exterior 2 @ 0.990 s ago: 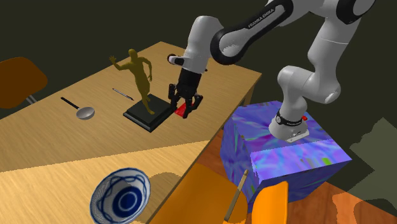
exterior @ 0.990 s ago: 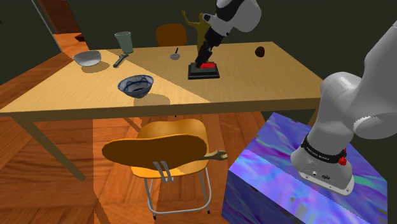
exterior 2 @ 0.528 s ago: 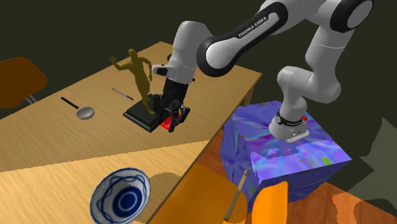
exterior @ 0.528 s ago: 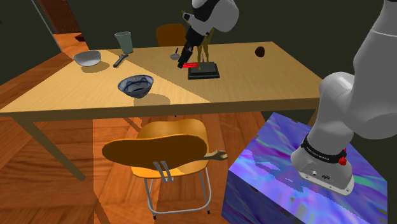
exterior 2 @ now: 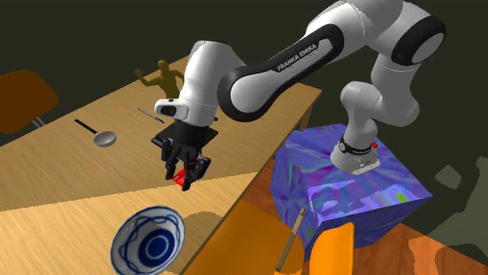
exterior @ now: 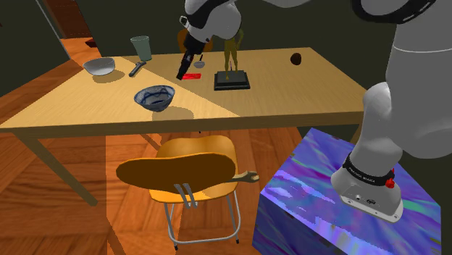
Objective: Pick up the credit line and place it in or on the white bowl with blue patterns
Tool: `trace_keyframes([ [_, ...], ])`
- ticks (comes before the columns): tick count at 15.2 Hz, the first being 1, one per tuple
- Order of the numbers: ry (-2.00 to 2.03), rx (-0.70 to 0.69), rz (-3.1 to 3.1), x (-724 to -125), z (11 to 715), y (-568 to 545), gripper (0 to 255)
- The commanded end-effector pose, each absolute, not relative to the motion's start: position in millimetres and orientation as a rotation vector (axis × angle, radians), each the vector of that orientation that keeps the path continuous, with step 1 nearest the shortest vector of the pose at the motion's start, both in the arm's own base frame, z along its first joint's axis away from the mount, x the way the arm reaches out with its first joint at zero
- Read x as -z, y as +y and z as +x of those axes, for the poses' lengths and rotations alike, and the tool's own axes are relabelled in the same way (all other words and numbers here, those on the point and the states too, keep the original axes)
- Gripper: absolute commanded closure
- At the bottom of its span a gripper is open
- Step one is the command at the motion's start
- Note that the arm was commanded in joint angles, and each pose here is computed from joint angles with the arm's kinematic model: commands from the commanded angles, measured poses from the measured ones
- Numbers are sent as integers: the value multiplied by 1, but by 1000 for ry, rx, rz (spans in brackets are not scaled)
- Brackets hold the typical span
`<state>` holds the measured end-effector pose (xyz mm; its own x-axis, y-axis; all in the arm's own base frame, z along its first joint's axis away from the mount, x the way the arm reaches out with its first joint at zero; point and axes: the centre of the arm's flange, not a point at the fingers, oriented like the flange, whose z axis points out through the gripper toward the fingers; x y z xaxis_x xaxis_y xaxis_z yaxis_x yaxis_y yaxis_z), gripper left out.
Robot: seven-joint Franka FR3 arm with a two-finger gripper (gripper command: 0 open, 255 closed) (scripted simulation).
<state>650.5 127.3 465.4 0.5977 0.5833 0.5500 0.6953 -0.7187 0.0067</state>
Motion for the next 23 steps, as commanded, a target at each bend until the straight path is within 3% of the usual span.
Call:
trace_keyframes([
  [1,-1061,788,-2616,-468,671,149,255],
  [11,-1061,788,-2616,-472,764,248,255],
  [23,-1061,788,-2616,-408,764,248,255],
])
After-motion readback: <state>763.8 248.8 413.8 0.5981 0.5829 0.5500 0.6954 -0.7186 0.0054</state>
